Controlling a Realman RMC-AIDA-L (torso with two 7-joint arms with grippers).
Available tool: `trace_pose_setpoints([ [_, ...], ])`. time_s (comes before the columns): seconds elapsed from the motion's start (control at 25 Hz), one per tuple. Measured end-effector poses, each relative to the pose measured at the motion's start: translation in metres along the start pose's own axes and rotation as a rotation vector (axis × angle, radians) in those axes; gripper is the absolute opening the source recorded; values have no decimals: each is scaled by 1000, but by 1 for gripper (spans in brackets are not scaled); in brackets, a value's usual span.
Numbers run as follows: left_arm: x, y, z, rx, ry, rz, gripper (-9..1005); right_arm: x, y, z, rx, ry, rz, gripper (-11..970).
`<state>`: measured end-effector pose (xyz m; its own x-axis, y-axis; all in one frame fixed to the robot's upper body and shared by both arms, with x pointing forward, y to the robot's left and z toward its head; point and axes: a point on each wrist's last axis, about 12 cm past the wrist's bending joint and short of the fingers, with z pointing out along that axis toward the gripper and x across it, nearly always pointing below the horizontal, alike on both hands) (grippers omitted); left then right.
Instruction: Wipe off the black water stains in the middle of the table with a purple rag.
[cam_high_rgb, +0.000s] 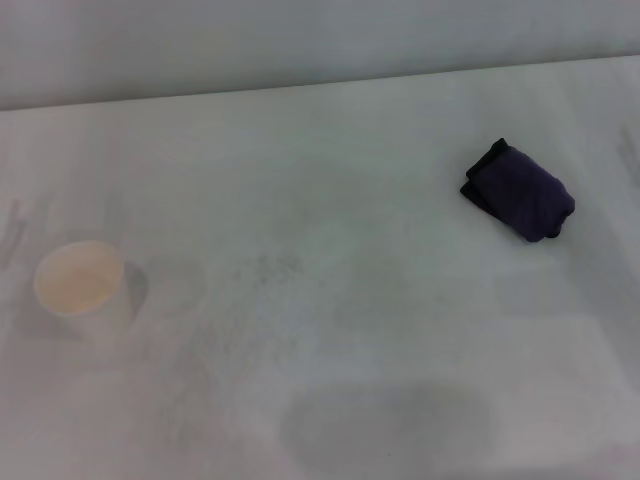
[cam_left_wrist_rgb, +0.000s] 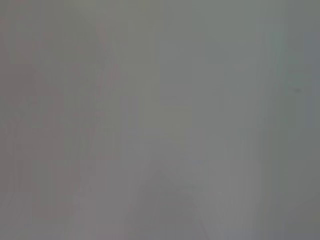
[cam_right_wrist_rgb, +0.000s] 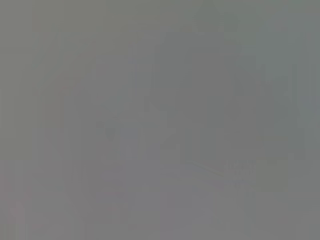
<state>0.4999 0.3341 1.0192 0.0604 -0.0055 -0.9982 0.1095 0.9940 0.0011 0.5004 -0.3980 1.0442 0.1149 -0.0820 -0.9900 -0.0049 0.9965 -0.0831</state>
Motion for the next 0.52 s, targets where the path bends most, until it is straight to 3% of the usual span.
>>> trace_pose_setpoints([
  [0.52,-1,3,3,-9,3,9,892,0,0,-1,2,0,-3,660],
])
